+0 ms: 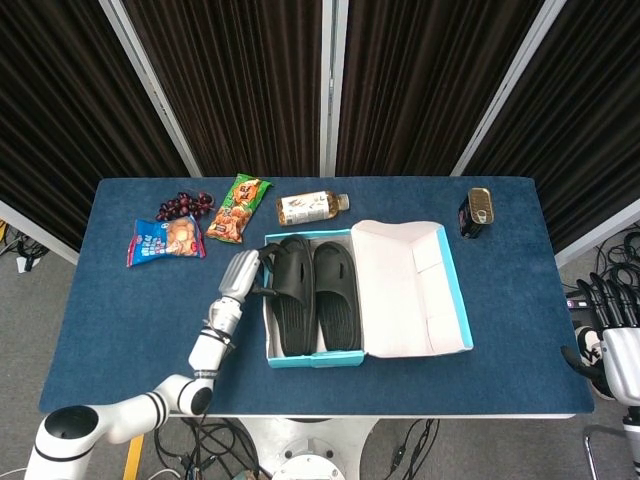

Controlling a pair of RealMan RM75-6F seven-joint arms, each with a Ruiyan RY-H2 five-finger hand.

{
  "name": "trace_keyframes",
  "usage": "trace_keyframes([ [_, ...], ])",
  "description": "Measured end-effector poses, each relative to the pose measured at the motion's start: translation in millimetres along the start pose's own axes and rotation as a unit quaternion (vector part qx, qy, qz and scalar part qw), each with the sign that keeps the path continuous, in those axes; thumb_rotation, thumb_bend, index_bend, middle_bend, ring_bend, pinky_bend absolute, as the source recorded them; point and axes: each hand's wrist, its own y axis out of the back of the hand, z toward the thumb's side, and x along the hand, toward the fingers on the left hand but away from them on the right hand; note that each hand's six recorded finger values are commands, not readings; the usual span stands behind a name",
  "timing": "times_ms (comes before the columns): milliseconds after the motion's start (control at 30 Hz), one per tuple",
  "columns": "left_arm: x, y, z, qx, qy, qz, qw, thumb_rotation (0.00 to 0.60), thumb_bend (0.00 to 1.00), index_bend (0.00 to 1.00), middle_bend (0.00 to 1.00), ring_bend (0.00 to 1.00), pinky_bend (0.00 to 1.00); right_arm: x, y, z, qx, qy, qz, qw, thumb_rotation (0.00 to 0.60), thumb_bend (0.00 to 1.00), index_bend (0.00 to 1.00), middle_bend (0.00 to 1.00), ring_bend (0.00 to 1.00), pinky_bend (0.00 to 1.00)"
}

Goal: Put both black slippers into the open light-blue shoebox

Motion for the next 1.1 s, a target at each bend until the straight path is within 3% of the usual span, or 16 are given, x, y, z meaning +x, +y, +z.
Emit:
trace_keyframes([
  [300,-2.8,-10.7,-2.1,0.038,0.018,-0.042,0.9982,0.600,0.00,0.29,0.51,0.29,0.50,1.6,-0.2,-2.7,-0.003,-0.002,-0.001,1.0000,0.600,0.11,0.00,0.01,0.00,0.02],
  [367,-3.6,-11.9,-2.0,0.045,0.021,-0.054,0.9973,0.600,0.00,0.24,0.42,0.24,0.48,1.8,-0.3,-2.9,-0.003,-0.001,-0.001,1.0000,0.600,0.11,0.00,0.01,0.00,0.02],
  [500,-7.4,-11.7,4.0,0.076,0.014,-0.076,0.9941,0.600,0.00,0.11,0.13,0.04,0.34,2.9,-0.1,-4.7,-0.004,-0.002,-0.001,1.0000,0.600,0.11,0.00,0.01,0.00,0.02],
  [567,-9.3,-9.6,8.4,0.088,0.007,-0.082,0.9927,0.600,0.00,0.09,0.08,0.00,0.27,3.5,0.1,-5.1,-0.005,-0.002,-0.001,1.0000,0.600,0.11,0.00,0.01,0.00,0.02],
  [667,-10.8,-2.3,14.3,0.116,-0.008,-0.085,0.9895,0.600,0.00,0.09,0.07,0.00,0.22,4.5,0.4,-5.6,-0.005,-0.002,-0.003,1.0000,0.600,0.11,0.00,0.01,0.00,0.02],
  [900,-14.9,19.9,32.3,0.185,-0.042,-0.098,0.9769,0.600,0.00,0.10,0.07,0.00,0.21,5.5,1.0,-6.7,-0.007,-0.002,-0.003,1.0000,0.600,0.12,0.00,0.01,0.00,0.02],
  [1100,-23.1,42.1,61.2,0.235,-0.082,-0.098,0.9638,0.600,0.00,0.24,0.15,0.00,0.20,5.9,0.9,-6.0,-0.006,-0.001,-0.004,1.0000,0.600,0.12,0.00,0.01,0.00,0.02],
])
